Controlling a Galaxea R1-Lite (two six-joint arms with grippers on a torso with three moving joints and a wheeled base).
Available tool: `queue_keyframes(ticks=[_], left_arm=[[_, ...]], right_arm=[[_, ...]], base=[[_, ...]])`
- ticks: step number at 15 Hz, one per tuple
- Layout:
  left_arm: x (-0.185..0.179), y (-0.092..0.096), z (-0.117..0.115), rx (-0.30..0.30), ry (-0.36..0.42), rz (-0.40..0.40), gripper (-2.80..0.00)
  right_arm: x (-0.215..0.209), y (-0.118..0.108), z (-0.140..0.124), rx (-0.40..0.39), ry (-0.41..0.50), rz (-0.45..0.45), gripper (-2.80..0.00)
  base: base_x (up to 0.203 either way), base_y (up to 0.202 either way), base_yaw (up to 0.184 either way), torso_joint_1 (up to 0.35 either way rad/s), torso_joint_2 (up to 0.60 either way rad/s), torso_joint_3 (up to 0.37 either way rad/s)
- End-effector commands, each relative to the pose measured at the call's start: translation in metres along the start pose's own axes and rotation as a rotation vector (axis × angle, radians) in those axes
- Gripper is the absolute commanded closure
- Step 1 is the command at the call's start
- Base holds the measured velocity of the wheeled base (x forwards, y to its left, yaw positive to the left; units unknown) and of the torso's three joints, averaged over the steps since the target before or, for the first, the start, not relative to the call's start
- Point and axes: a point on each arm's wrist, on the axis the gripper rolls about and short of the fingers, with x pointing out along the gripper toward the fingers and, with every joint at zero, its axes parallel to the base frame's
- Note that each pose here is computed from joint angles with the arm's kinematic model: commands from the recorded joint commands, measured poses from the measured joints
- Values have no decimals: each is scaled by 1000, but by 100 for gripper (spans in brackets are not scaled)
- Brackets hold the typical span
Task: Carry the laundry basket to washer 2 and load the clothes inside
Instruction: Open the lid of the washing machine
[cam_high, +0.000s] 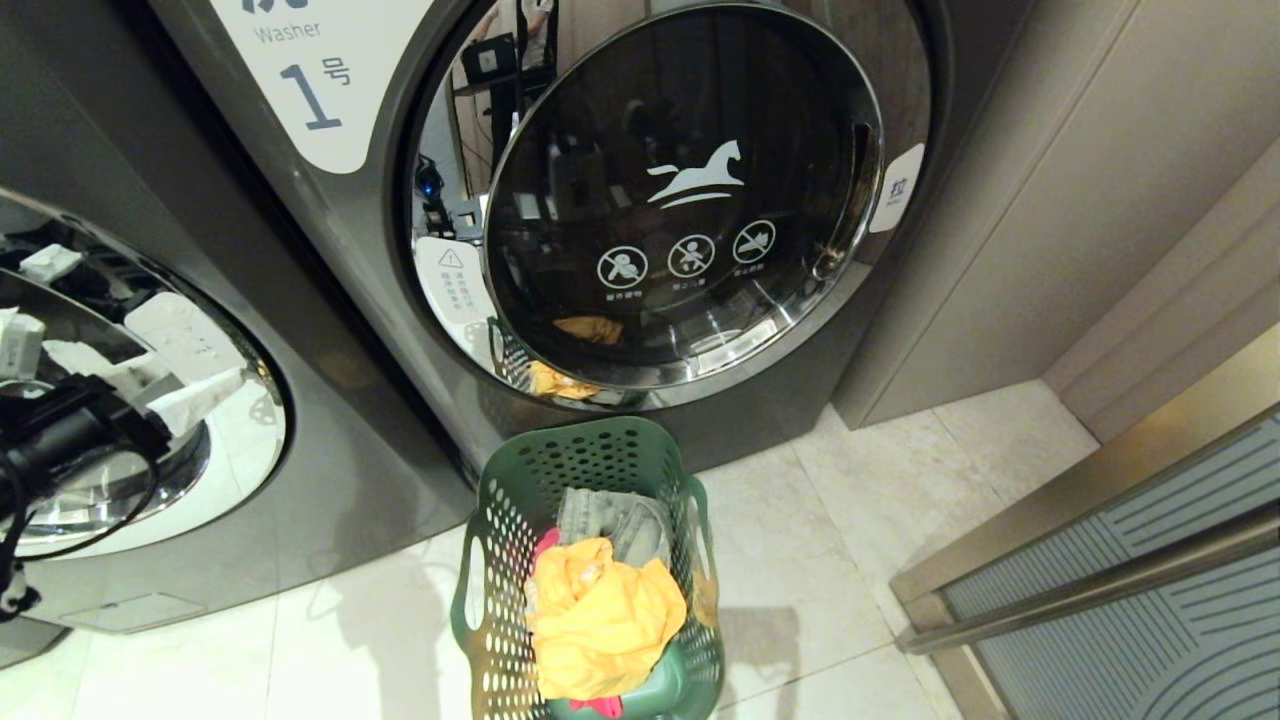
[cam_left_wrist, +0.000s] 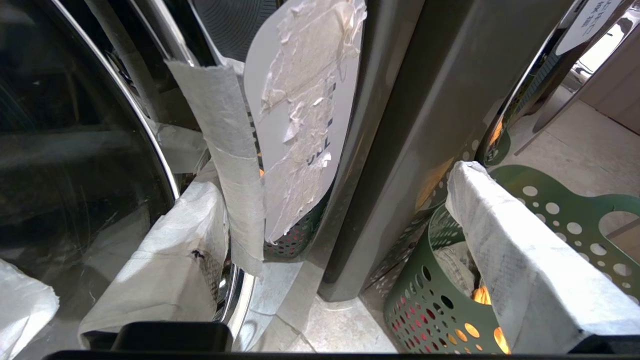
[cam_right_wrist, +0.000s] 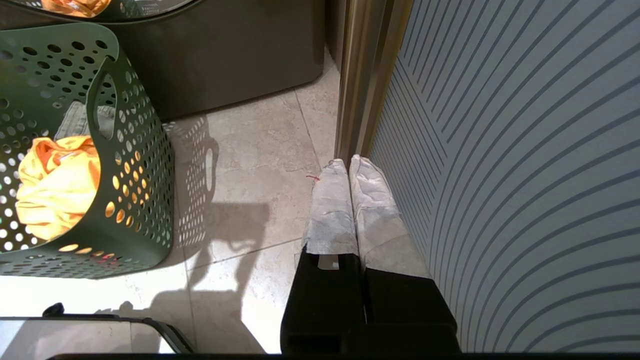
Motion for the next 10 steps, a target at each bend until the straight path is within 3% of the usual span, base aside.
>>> queue_keyframes(ticks=[1, 10], left_arm=[[-1, -3, -1, -5, 3, -19, -280], [-7, -8, -5, -24, 19, -50, -280]], right_arm=[[0, 0, 0, 0, 2, 0, 0], [0, 0, 0, 0, 2, 0, 0]], base=[[0, 0, 0, 0, 0, 0], [0, 0, 0, 0, 0, 0]])
